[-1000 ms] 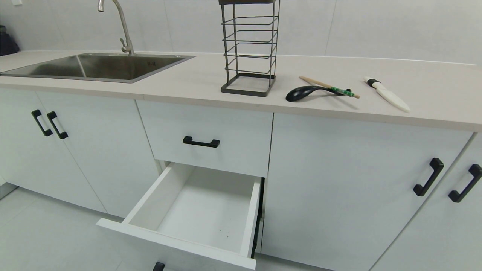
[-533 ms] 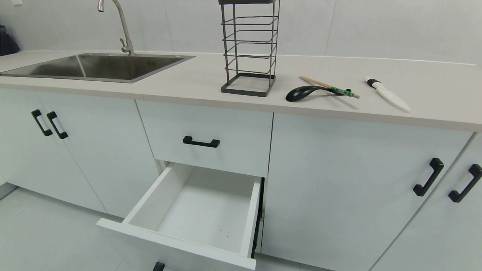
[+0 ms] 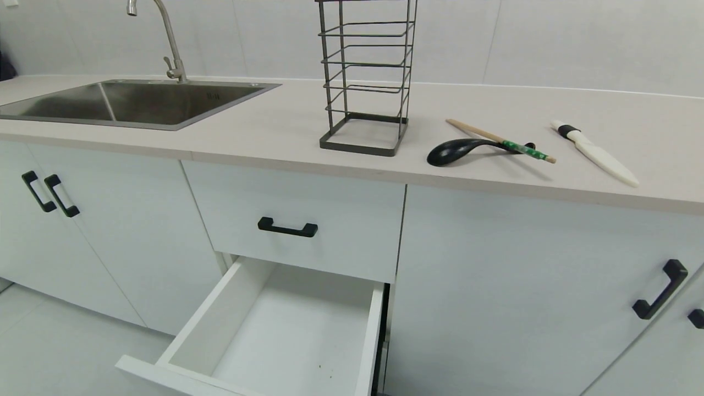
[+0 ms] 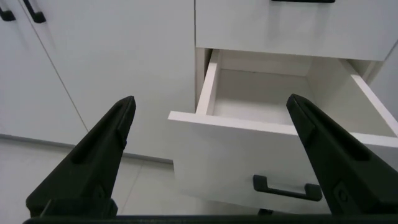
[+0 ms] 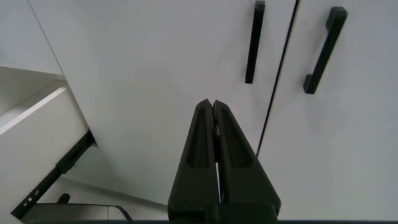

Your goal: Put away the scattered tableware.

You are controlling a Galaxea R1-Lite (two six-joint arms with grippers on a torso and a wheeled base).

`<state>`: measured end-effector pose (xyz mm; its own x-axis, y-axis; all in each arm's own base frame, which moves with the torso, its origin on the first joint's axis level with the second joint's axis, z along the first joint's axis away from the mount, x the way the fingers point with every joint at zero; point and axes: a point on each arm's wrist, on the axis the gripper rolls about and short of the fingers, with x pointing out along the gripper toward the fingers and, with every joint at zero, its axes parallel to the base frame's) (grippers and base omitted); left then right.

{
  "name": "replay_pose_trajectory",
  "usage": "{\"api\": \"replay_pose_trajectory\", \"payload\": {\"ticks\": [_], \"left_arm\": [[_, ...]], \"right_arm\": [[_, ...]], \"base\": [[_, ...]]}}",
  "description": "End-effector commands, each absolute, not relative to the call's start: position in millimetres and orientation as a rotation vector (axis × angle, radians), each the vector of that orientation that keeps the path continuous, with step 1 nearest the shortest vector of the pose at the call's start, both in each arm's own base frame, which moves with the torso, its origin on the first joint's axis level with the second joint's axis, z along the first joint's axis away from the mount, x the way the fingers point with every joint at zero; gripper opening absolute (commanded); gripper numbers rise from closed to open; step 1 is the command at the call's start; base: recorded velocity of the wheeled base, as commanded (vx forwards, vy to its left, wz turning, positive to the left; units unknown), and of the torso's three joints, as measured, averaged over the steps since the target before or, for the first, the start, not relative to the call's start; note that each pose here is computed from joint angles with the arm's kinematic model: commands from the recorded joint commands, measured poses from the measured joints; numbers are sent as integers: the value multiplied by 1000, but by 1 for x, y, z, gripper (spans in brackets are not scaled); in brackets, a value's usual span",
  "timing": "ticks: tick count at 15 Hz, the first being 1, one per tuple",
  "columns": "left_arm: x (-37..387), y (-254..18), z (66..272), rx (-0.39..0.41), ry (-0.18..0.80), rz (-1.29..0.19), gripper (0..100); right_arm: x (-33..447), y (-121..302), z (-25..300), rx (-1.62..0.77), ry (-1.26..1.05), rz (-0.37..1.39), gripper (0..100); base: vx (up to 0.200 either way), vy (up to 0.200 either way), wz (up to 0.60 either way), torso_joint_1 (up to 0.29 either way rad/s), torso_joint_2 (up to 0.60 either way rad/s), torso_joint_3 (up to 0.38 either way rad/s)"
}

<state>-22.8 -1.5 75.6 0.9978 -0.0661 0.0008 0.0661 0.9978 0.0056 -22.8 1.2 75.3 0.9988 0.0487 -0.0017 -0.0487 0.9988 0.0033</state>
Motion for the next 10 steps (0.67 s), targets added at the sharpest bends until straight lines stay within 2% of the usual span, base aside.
{"api": "replay_pose_trajectory", "payload": {"ticks": [1, 5, 8, 10], "left_arm": [[-23, -1, 76, 6, -2, -66, 100], [-23, -1, 76, 6, -2, -66, 100], [-23, -1, 76, 5, -2, -66, 100], [-23, -1, 76, 6, -2, -66, 100]], "right_arm": [[-23, 1, 75, 3, 2, 49, 0], [-23, 1, 75, 3, 2, 49, 0], [-23, 1, 75, 3, 2, 49, 0], [-23, 1, 75, 3, 2, 49, 0]], "base": [[0, 0, 0, 0, 0, 0], [0, 0, 0, 26, -44, -8], [0, 0, 0, 209, -71, -84], [0, 0, 0, 259, -261, -210]]}}
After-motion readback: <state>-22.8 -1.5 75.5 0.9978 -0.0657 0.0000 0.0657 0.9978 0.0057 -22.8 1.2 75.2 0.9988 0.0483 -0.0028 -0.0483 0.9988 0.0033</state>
